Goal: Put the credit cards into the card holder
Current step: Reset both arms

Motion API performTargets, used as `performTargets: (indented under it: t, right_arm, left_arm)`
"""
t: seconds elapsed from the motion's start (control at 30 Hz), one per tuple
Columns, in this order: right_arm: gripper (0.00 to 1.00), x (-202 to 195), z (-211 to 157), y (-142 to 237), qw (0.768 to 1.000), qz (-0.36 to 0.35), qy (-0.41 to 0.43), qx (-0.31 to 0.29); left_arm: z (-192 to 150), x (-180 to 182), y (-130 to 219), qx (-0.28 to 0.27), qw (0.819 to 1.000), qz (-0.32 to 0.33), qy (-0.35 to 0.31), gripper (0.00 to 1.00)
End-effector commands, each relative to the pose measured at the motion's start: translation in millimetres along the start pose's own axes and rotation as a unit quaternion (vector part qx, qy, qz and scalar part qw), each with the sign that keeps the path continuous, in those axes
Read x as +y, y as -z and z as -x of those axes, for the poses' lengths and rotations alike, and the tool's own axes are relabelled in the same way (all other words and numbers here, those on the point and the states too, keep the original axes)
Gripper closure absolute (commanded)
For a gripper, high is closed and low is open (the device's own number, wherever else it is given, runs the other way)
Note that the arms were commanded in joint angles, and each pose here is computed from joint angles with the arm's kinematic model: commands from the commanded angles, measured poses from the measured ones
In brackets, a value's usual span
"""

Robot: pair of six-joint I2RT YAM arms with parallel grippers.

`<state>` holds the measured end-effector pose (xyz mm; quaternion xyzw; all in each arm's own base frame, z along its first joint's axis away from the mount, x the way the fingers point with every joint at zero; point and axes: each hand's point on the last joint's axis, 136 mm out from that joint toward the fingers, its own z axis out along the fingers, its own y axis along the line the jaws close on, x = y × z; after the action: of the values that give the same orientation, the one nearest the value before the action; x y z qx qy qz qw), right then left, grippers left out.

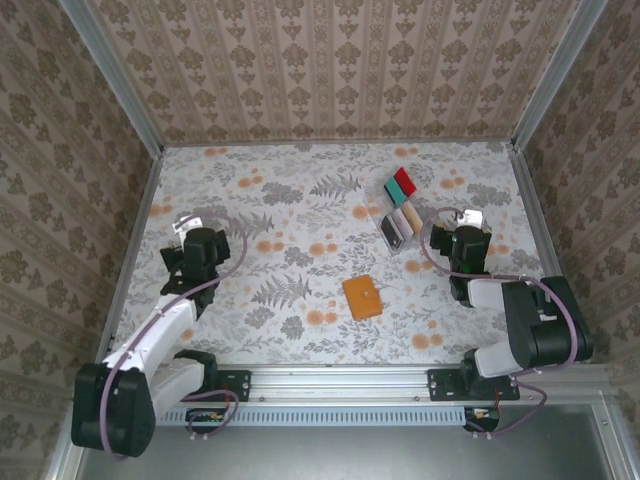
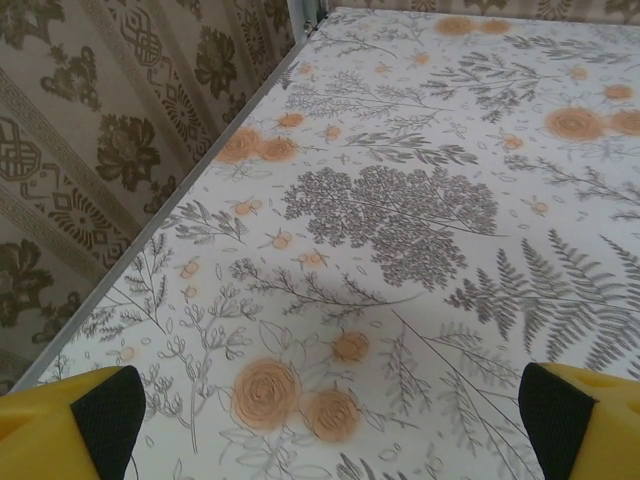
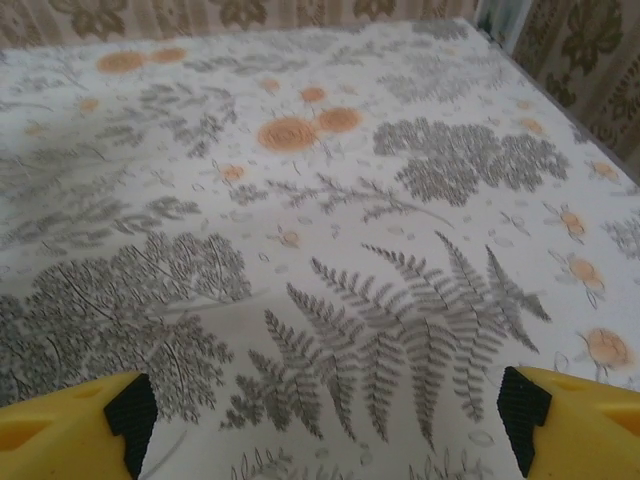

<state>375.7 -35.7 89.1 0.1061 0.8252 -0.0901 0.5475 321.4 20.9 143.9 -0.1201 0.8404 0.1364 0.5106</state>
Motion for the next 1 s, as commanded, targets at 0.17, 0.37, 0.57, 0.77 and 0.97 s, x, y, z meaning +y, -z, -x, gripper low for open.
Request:
performTargets:
  t: [0.17,0.37,0.57,0.77,0.97]
  right_arm:
    - [0.02,8,17,-8,0.999,0.010,-0.005,-0.039]
    - [0.00,8,18,-8,0.999,0.010,-0.004,-0.042]
    - [0.00,8,18,-8,0.999,0.010,-0.004,-0.042]
    - [0.00,8,18,-7,0.999,0.010,-0.003,-0.042]
    - [0.00,8,18,-7,0.999,0.010,-0.003,-0.043]
  left_arm:
    - [14,-31,-35,-0.072,0.995,-0.059,-0.043,0.00]
    - [11,-47,-52,-0.089,0.987,-0.087,-0.098,0.00]
    - [-9,-31,-65,-0.123,0.986,-0.096,-0.050,0.00]
    - [-8,-29,-80,-0.078,0.993,-0.079,-0.046,0.00]
    - [-8,-32,-79,-0.077,0.992,-0.084,-0.051,0.00]
